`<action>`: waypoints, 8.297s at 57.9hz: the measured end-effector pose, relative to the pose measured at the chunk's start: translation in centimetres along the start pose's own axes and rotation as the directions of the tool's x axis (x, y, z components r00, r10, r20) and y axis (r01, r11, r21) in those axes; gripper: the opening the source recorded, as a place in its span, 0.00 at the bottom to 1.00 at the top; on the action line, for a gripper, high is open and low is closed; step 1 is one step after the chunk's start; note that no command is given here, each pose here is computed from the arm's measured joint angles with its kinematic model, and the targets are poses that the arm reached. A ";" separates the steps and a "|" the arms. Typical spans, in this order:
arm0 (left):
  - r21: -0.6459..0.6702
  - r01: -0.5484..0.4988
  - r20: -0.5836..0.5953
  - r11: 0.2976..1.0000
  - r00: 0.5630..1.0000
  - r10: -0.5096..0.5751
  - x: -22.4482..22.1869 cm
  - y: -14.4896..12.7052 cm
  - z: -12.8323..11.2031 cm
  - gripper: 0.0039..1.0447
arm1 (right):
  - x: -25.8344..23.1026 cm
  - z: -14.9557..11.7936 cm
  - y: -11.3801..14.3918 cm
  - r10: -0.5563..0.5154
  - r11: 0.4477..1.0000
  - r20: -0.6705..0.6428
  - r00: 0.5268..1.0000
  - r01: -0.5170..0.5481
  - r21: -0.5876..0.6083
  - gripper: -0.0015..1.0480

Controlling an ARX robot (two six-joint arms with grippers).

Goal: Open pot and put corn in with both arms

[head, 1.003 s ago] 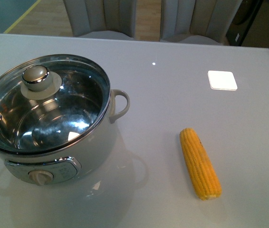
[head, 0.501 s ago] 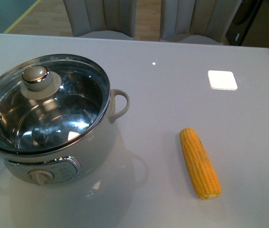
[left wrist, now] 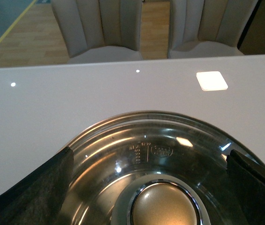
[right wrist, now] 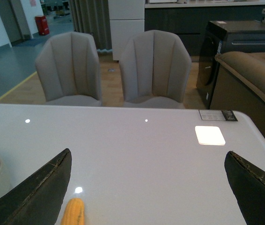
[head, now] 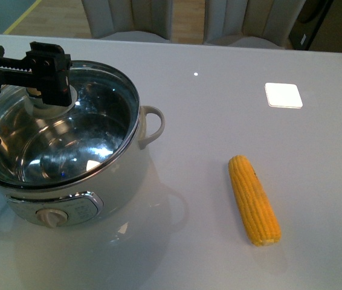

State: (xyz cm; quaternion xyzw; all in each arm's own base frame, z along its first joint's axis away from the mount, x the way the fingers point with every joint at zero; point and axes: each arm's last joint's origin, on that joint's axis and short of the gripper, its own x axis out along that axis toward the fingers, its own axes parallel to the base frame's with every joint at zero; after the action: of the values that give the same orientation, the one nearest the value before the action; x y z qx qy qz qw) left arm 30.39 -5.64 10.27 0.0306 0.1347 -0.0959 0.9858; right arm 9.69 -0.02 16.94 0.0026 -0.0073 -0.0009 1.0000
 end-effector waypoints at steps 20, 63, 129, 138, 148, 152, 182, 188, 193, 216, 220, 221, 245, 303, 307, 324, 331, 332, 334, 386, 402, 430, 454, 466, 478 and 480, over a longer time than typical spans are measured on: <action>0.003 0.000 -0.055 1.000 0.999 0.000 1.5 -0.2 -2.9 0.94 | 0.0 0.0 0.0 0.000 1.000 0.000 1.000 0.000 0.000 0.92; -0.024 -0.013 -0.034 1.000 0.999 0.012 3.5 -0.9 -3.5 0.57 | 0.0 0.0 0.0 0.000 1.000 0.000 1.000 0.000 0.000 0.92; -0.079 -0.085 0.000 0.993 0.996 0.086 3.1 0.2 2.4 0.39 | 0.0 0.0 0.0 0.000 1.000 0.000 1.000 0.000 0.000 0.92; -0.083 -0.096 0.021 0.992 0.995 0.098 3.0 1.1 3.5 0.39 | 0.0 0.0 0.0 0.000 1.000 0.000 1.000 0.000 0.000 0.92; -0.096 -0.170 0.034 0.981 0.984 0.174 2.6 4.0 4.0 0.39 | 0.0 0.0 0.0 0.000 1.000 0.000 1.000 0.000 0.000 0.92; -0.105 -0.213 0.038 0.971 0.975 0.218 2.4 5.5 4.0 0.39 | 0.0 0.0 0.0 0.000 1.000 0.000 1.000 0.000 0.000 0.92; -0.178 -0.559 -0.009 0.810 0.824 0.567 -1.5 19.8 0.2 0.39 | 0.0 0.0 0.0 0.000 1.000 0.000 1.000 0.000 0.000 0.92; -0.184 -0.588 -0.038 0.788 0.805 0.592 -1.7 20.8 -1.7 0.39 | 0.0 0.0 0.0 0.000 1.000 0.000 1.000 0.000 0.000 0.92; -0.187 -0.606 -0.062 0.773 0.793 0.606 -1.7 21.4 -3.0 0.39 | 0.0 0.0 0.0 0.000 1.000 0.000 1.000 0.000 0.000 0.92; -0.177 -0.610 -0.113 0.773 0.793 0.599 -0.2 21.9 -8.1 0.39 | 0.0 0.0 0.0 0.000 1.000 0.000 1.000 0.000 0.000 0.92; -0.177 -0.601 -0.124 0.779 0.799 0.588 0.1 21.7 -9.0 0.39 | 0.0 0.0 0.0 0.000 1.000 0.000 1.000 0.000 0.000 0.92; -0.177 -0.598 -0.127 0.781 0.801 0.585 0.3 21.6 -9.2 0.39 | 0.0 0.0 0.0 0.000 1.000 0.000 1.000 0.000 0.000 0.92; -0.192 -0.567 -0.142 0.801 0.824 0.549 2.6 21.5 -13.2 0.39 | 0.0 0.0 0.0 0.000 1.000 0.000 1.000 0.000 0.000 0.92; -0.175 -0.554 -0.131 0.814 0.832 0.539 3.5 20.3 -16.8 0.74 | 0.0 0.0 0.0 0.000 1.000 0.000 1.000 0.000 0.000 0.92; -0.175 -0.554 -0.131 0.814 0.832 0.539 3.5 20.3 -16.8 0.83 | 0.0 0.0 0.0 0.000 1.000 0.000 1.000 0.000 0.000 0.92; -0.173 -0.570 -0.132 0.803 0.821 0.555 2.5 20.2 -15.5 0.94 | 0.0 0.0 0.0 0.000 1.000 0.000 1.000 0.000 0.000 0.92; -0.179 -0.586 -0.061 0.790 0.808 0.585 1.4 21.3 -12.0 0.94 | 0.0 0.0 0.0 0.000 1.000 0.000 1.000 0.000 0.000 0.92; -0.180 -0.587 -0.056 0.789 0.807 0.588 1.3 21.4 -11.7 0.94 | 0.0 0.0 0.0 0.000 1.000 0.000 1.000 0.000 0.000 0.92; -0.181 -0.590 -0.043 0.787 0.804 0.593 0.9 21.6 -10.9 0.94 | 0.0 0.0 0.0 0.000 1.000 0.000 1.000 0.000 0.000 0.92; -0.229 -0.350 0.150 0.908 0.909 0.389 -16.0 10.2 1.9 0.94 | 0.0 0.0 0.0 0.000 1.000 0.000 1.000 0.000 0.000 0.92; -0.275 -0.314 0.087 0.909 0.933 0.349 -19.1 7.3 1.5 0.94 | 0.0 0.0 0.0 0.000 1.000 0.000 1.000 0.000 0.000 0.92; -0.129 -0.180 0.248 0.975 0.946 0.207 -20.2 5.4 0.8 0.65 | 0.0 0.0 0.0 0.000 1.000 0.000 1.000 0.000 0.000 0.92; -0.097 -0.187 0.269 0.978 0.941 0.206 -21.0 3.2 1.0 0.03 | 0.0 0.0 0.0 0.000 1.000 0.000 1.000 0.000 0.000 0.92; -0.095 -0.182 0.271 0.979 0.941 0.201 -21.2 2.0 1.0 0.03 | 0.0 0.0 0.0 0.000 1.000 0.000 1.000 0.000 0.000 0.92; -0.095 -0.181 0.252 0.979 0.947 0.200 -22.1 1.7 0.3 0.03 | 0.0 0.0 0.0 0.000 1.000 0.000 1.000 0.000 0.000 0.92; -0.095 -0.181 0.265 0.979 0.943 0.200 -22.3 1.7 0.4 0.03 | 0.0 0.0 0.0 0.000 1.000 0.000 1.000 0.000 0.000 0.92</action>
State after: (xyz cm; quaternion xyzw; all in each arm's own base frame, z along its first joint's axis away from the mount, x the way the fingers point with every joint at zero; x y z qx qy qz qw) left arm 9.77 0.02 16.73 -0.0041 -0.0028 0.0013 1.0000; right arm 9.69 -0.02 16.94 0.0024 -0.0073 -0.0009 1.0000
